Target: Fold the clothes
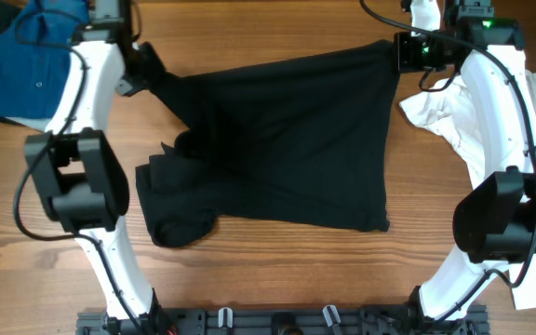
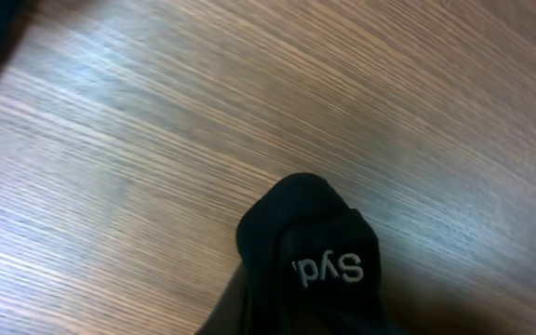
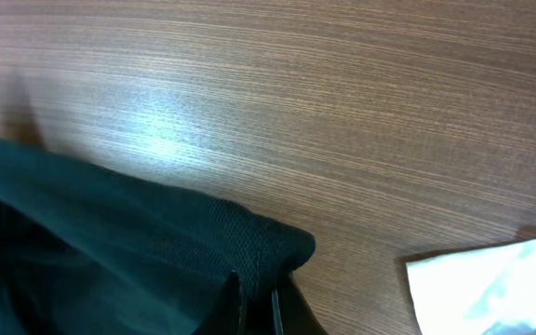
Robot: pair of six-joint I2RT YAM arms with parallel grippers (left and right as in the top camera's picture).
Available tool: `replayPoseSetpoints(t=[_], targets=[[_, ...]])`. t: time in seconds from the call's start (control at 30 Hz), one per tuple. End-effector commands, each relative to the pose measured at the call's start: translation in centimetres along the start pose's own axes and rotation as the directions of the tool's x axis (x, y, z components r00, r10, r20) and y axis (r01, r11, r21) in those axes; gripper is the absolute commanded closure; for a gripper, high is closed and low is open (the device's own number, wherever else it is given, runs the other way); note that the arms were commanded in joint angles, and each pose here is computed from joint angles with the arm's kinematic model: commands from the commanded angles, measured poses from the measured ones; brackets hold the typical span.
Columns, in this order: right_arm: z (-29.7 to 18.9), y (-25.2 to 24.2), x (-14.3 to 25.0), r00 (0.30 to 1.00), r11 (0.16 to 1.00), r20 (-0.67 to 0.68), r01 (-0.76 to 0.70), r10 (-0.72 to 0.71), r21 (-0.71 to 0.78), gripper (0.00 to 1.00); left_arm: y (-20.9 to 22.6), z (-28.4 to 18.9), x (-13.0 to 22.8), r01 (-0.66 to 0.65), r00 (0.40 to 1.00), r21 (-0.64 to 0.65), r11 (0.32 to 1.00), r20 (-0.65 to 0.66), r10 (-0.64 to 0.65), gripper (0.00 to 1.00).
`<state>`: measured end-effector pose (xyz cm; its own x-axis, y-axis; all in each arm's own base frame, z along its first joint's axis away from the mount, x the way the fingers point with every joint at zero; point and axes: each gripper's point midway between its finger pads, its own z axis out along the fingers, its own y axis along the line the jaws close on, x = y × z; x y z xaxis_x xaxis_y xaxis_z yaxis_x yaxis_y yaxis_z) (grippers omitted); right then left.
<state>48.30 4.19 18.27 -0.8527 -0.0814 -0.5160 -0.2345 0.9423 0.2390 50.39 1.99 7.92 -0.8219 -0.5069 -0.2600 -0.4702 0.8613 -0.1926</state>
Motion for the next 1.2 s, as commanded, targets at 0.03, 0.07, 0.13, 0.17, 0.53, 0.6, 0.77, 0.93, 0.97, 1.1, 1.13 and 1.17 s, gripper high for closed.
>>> replayPoseSetpoints(t=[0.03, 0.07, 0.13, 0.17, 0.53, 0.6, 0.77, 0.93, 0.97, 1.1, 1.13, 1.17], targets=[[-1.6, -0.3, -1.1, 0.999, 1.0, 0.045, 0.014, -0.015, 0.026, 0.96, 0.3, -0.6, -0.6, 0.054, 0.998, 0.078, 0.995, -0.024, -0.052, 0.76], [-1.6, -0.3, -1.1, 0.999, 1.0, 0.045, 0.014, -0.015, 0.026, 0.96, 0.3, -0.6, -0.6, 0.053, 0.998, 0.078, 0.996, -0.023, -0.052, 0.72], [-1.6, -0.3, -1.1, 0.999, 1.0, 0.044, 0.014, -0.015, 0.026, 0.96, 0.2, -0.6, -0.6, 0.036, 0.999, 0.08, 0.996, -0.022, -0.035, 0.61], [-1.6, -0.3, -1.1, 0.999, 1.0, 0.043, 0.013, -0.015, 0.026, 0.96, 0.1, -0.6, -0.6, 0.027, 0.999, 0.08, 0.996, -0.021, -0.025, 0.6], [-1.6, -0.2, -1.0, 0.999, 1.0, 0.041, 0.01, -0.01, 0.021, 0.96, -6.3, -0.6, 3.6, -0.083, 0.992, 0.173, 0.981, -0.085, 0.098, 0.94], [-1.6, -0.1, -1.0, 0.999, 1.0, 0.04, 0.008, -0.009, 0.016, 0.96, -8.9, -0.6, 5.5, -0.141, 0.983, 0.193, 0.971, -0.089, 0.16, 0.93], [-1.6, 0.4, -0.8, 0.999, 1.0, 0.032, 0.005, -0.005, -0.01, 0.96, -16.1, -1.0, 10.1, -0.302, 0.946, 0.257, 0.918, -0.04, 0.322, 0.96], [-1.6, 0.6, -0.3, 1.0, 1.0, 0.014, 0.002, -0.002, -0.022, 0.96, -20.3, -1.5, 11.6, -0.394, 0.918, 0.264, 0.881, 0.068, 0.39, 0.86], [-1.6, 0.8, -0.2, 1.0, 0.999, 0.012, 0.005, -0.004, -0.034, 0.96, -20.5, -1.4, 11.5, -0.399, 0.916, 0.258, 0.88, 0.084, 0.391, 0.86], [-1.6, 1.6, 0.1, 1.0, 0.997, -0.001, 0.001, -0.001, -0.079, 0.96, -19.5, -1.0, 10.0, -0.388, 0.921, 0.196, 0.901, 0.117, 0.371, 0.83], [-1.7, 1.7, 0.2, 1.0, 0.996, -0.003, 0.0, 0.0, -0.088, 0.96, -18.8, -0.9, 9.4, -0.38, 0.923, 0.163, 0.91, 0.125, 0.363, 0.83], [-1.7, 1.9, 0.2, 1.0, 0.995, -0.002, -0.001, 0.001, -0.1, 0.96, -17.7, -0.8, 8.5, -0.368, 0.925, 0.112, 0.923, 0.144, 0.352, 0.93]])
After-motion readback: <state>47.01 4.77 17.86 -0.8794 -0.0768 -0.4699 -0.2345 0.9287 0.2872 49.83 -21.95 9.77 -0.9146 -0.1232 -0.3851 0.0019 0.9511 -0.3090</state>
